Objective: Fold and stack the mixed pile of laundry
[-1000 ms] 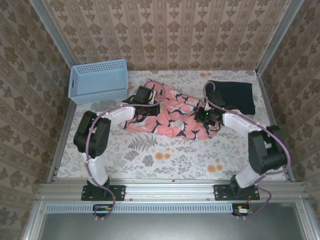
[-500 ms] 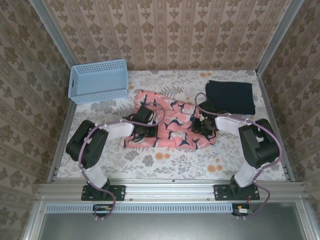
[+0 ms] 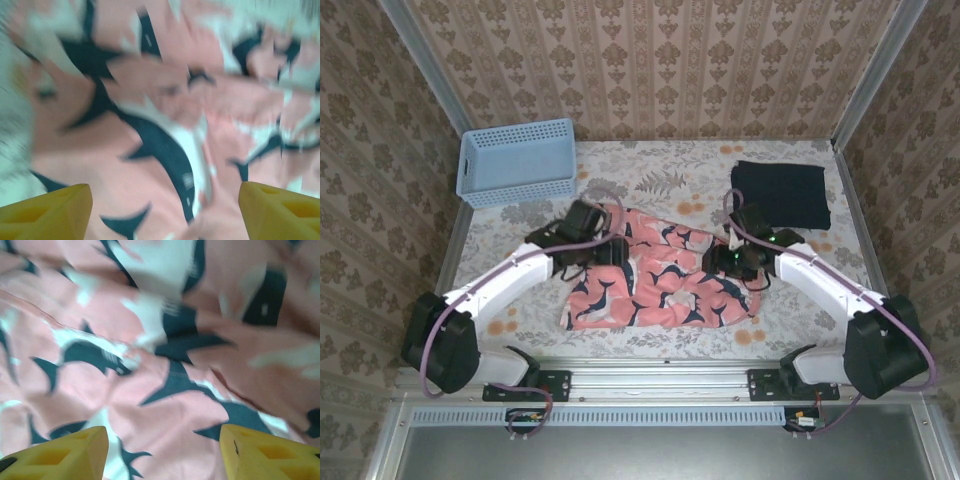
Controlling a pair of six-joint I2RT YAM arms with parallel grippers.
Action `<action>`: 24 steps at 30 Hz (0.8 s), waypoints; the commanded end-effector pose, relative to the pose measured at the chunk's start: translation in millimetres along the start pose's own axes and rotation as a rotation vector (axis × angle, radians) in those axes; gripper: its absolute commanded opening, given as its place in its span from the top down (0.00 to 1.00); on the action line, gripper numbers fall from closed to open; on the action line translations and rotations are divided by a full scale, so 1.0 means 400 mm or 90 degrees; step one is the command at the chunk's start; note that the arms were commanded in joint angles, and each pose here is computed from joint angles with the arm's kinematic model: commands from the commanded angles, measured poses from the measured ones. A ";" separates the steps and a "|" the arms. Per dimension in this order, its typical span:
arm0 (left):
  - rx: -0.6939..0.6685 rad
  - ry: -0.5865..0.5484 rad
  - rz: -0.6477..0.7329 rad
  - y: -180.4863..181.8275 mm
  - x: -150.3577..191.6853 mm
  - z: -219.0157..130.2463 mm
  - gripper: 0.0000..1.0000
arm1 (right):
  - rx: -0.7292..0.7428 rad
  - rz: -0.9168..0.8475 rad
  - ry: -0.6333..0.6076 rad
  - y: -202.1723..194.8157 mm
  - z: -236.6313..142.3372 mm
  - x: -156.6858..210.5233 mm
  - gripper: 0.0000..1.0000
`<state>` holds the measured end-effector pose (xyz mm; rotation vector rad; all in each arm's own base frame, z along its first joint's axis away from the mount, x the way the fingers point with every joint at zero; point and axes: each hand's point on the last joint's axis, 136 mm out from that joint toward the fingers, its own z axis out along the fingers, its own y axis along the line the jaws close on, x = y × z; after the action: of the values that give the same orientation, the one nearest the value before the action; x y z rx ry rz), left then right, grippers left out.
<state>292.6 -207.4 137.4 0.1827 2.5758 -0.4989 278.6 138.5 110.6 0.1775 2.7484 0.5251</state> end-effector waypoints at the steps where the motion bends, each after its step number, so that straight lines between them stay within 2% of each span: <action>1: -0.057 -0.031 0.021 0.073 -0.070 0.012 0.21 | 0.045 -0.005 -0.029 -0.041 -0.058 -0.041 0.35; 5: -0.086 -0.026 -0.006 0.144 -0.100 0.073 0.24 | 0.103 0.052 -0.057 -0.150 -0.072 -0.081 0.30; 9: -0.055 -0.004 -0.029 0.170 -0.095 0.155 0.30 | 0.135 0.108 -0.076 -0.249 -0.066 -0.100 0.27; 13: -0.046 -0.005 -0.037 0.186 -0.102 0.203 0.30 | 0.105 0.113 -0.047 -0.249 -0.024 -0.084 0.29; 17: -0.024 0.002 -0.039 0.188 -0.112 0.239 0.33 | 0.052 0.135 -0.025 -0.226 0.012 -0.056 0.37; 20: -0.010 0.011 -0.032 0.179 -0.116 0.257 0.45 | 0.022 0.152 -0.023 -0.213 0.023 -0.040 0.41; 24: 0.002 0.014 -0.033 0.170 -0.115 0.254 0.75 | 0.003 0.155 -0.030 -0.204 0.034 -0.043 0.51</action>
<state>383.1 -176.6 40.1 0.0848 2.6615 -0.4603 287.5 53.5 65.4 0.5339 2.7473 0.4754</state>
